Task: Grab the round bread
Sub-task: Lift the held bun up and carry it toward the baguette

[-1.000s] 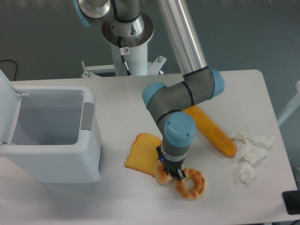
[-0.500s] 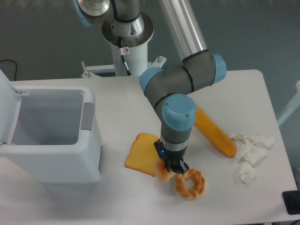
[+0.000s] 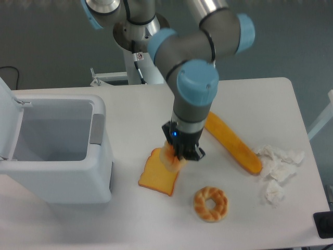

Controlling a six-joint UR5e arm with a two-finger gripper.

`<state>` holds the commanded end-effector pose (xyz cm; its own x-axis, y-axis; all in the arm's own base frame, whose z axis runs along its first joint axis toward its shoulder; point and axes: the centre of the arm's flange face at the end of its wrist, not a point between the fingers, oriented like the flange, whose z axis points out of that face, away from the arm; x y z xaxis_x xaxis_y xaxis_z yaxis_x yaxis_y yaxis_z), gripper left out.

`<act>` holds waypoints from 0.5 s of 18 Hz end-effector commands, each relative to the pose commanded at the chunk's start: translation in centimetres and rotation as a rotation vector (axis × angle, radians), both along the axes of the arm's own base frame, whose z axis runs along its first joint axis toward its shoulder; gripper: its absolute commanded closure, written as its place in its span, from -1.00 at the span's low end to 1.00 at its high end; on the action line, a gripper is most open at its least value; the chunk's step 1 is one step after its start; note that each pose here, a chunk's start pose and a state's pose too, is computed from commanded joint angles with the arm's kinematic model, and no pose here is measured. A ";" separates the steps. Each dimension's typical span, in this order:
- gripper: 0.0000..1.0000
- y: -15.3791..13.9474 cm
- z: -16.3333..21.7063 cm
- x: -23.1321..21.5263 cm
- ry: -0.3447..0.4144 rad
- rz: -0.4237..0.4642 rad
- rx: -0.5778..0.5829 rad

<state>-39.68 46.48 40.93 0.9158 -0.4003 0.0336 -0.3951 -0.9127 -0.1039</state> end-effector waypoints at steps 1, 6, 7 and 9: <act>1.00 -1.5 0.3 -0.8 -0.011 -0.027 -0.008; 1.00 -5.8 1.8 -3.3 -0.016 -0.071 -0.007; 1.00 -6.2 1.9 -3.5 -0.013 -0.073 -0.006; 1.00 -6.5 1.8 -3.7 -0.018 -0.073 -0.006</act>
